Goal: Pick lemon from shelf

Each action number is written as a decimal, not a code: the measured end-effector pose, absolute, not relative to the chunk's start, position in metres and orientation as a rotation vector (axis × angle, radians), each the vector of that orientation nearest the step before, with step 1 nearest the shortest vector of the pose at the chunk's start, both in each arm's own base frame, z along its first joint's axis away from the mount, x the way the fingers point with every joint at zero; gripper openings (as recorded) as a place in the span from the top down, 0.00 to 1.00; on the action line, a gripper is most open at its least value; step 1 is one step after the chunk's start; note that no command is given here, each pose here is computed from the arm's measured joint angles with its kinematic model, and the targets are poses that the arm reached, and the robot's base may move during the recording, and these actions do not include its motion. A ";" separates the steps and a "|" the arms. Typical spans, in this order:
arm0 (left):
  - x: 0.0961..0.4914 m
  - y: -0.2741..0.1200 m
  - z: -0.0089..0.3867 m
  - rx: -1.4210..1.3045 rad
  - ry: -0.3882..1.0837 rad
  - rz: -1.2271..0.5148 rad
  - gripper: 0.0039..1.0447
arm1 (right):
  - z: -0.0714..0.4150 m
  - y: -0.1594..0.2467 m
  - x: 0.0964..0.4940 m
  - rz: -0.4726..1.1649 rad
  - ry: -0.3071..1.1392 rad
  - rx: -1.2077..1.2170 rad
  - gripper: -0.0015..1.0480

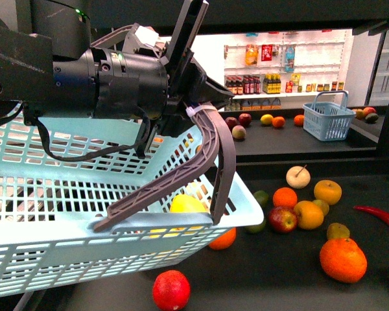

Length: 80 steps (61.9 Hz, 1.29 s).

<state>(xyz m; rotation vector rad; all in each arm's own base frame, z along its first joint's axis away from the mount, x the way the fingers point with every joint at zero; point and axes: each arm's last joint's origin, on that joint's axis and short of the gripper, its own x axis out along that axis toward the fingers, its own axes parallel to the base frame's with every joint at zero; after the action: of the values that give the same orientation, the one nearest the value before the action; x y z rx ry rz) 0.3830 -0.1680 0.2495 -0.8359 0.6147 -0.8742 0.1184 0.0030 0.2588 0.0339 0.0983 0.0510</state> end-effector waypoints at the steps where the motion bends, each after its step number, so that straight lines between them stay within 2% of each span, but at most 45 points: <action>1: 0.383 -0.168 0.249 -0.836 0.615 -0.874 0.94 | 0.259 0.002 0.112 0.033 0.069 0.030 0.16; 8: 0.383 -0.168 0.249 -0.836 0.614 -0.873 0.94 | 0.250 0.000 0.096 0.004 -0.027 0.017 0.32; 21: 0.383 -0.168 0.249 -0.842 0.616 -0.869 0.94 | 0.205 0.000 0.099 0.002 0.014 0.007 0.66; 34: 0.383 -0.168 0.249 -0.842 0.618 -0.872 0.94 | 0.182 0.000 0.098 0.005 0.014 0.006 0.97; 80: 0.383 -0.168 0.249 -0.842 0.618 -0.873 0.94 | 0.168 0.000 0.097 0.002 -0.005 0.003 0.97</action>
<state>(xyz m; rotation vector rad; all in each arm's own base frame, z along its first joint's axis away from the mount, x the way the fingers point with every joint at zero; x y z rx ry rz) 0.3830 -0.1680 0.2495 -0.8418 0.6178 -0.8726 0.0972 0.0001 0.1678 0.0029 -0.0051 0.0015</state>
